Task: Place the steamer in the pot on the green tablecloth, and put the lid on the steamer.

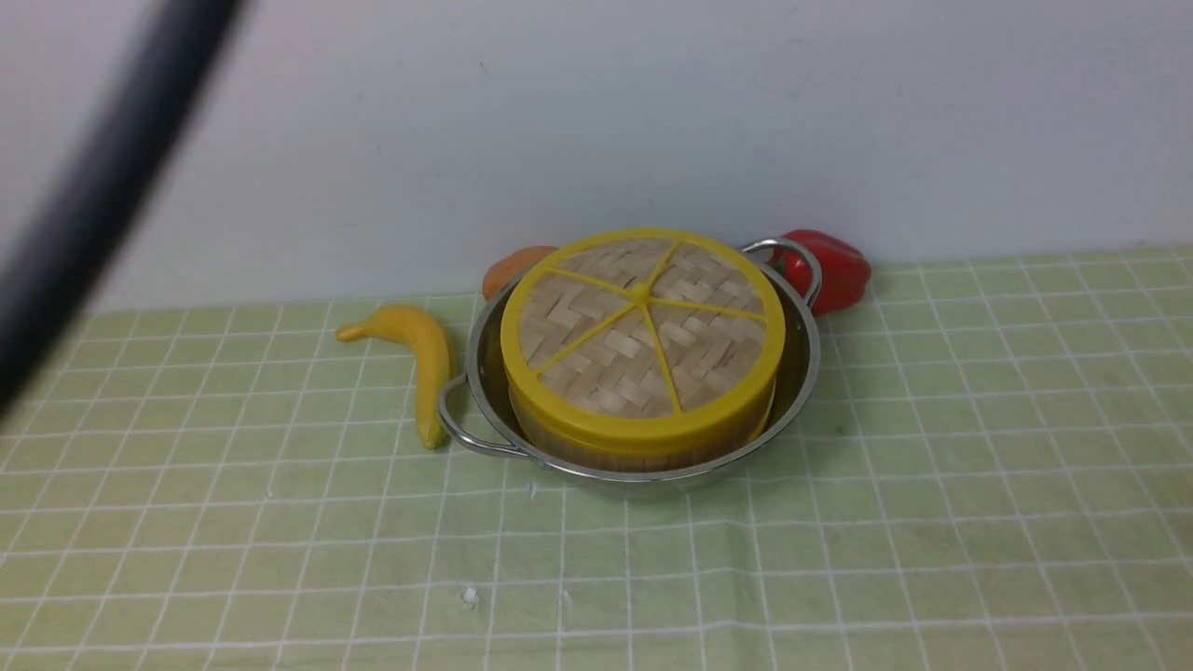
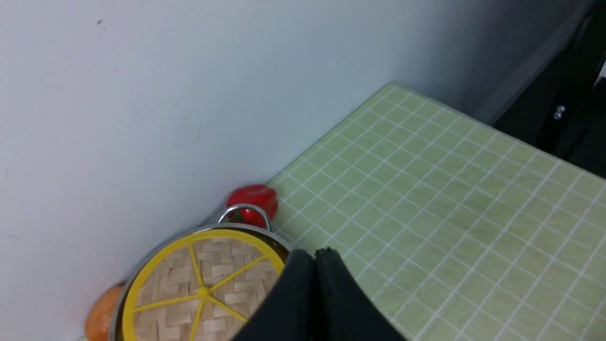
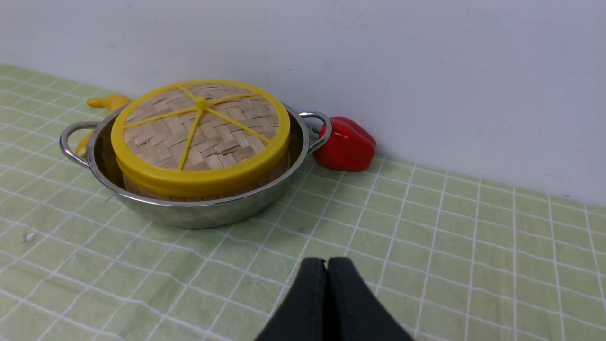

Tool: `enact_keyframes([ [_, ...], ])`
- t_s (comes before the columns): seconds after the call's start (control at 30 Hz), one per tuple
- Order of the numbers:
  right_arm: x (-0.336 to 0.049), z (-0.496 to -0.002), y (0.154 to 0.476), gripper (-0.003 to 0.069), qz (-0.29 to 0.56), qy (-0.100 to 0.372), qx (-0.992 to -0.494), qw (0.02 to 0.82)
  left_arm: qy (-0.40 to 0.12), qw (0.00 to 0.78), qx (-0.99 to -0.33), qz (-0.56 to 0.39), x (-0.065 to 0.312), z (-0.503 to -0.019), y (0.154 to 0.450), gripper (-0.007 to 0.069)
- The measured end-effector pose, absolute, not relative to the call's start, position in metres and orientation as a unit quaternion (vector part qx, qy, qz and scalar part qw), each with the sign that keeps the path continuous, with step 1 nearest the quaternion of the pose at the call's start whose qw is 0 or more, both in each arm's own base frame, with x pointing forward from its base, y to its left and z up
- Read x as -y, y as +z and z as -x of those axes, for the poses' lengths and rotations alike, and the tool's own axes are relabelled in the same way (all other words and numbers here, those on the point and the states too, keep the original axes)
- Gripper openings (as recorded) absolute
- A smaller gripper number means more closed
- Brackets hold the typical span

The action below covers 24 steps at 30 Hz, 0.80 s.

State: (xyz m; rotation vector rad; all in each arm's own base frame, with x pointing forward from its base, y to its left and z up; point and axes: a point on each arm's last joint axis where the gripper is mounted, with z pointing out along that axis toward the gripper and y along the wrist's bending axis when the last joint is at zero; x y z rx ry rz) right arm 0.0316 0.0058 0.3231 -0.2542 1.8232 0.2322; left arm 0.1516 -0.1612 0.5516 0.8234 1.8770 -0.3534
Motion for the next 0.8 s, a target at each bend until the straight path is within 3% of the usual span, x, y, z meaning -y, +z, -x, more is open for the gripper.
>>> enact_keyframes([
  [0.17, -0.006, -0.032, 0.323, 0.0003, 0.110, 0.100, -0.786, 0.600, -0.124, 0.461, -0.811, -0.338, 0.147, -0.137, 0.514, -0.0023],
  [0.23, -0.006, -0.032, 0.323, 0.0007, 0.110, 0.100, -0.786, 0.600, -0.120, 0.417, -0.844, -0.316, 0.139, -0.131, 0.479, -0.0023],
  [0.43, -0.006, -0.032, 0.323, 0.0018, 0.110, 0.101, -0.787, 0.599, -0.174, 0.386, -0.853, -0.305, 0.141, -0.122, 0.419, -0.0023],
  [0.6, -0.006, -0.032, 0.323, 0.0033, 0.110, 0.101, -0.787, 0.599, -0.230, 0.342, -0.862, -0.295, 0.147, -0.112, 0.383, -0.0022],
  [0.8, -0.006, -0.032, 0.323, 0.0050, 0.110, 0.101, -0.787, 0.599, -0.222, 0.304, -0.875, -0.303, 0.151, -0.112, 0.359, -0.0019],
])
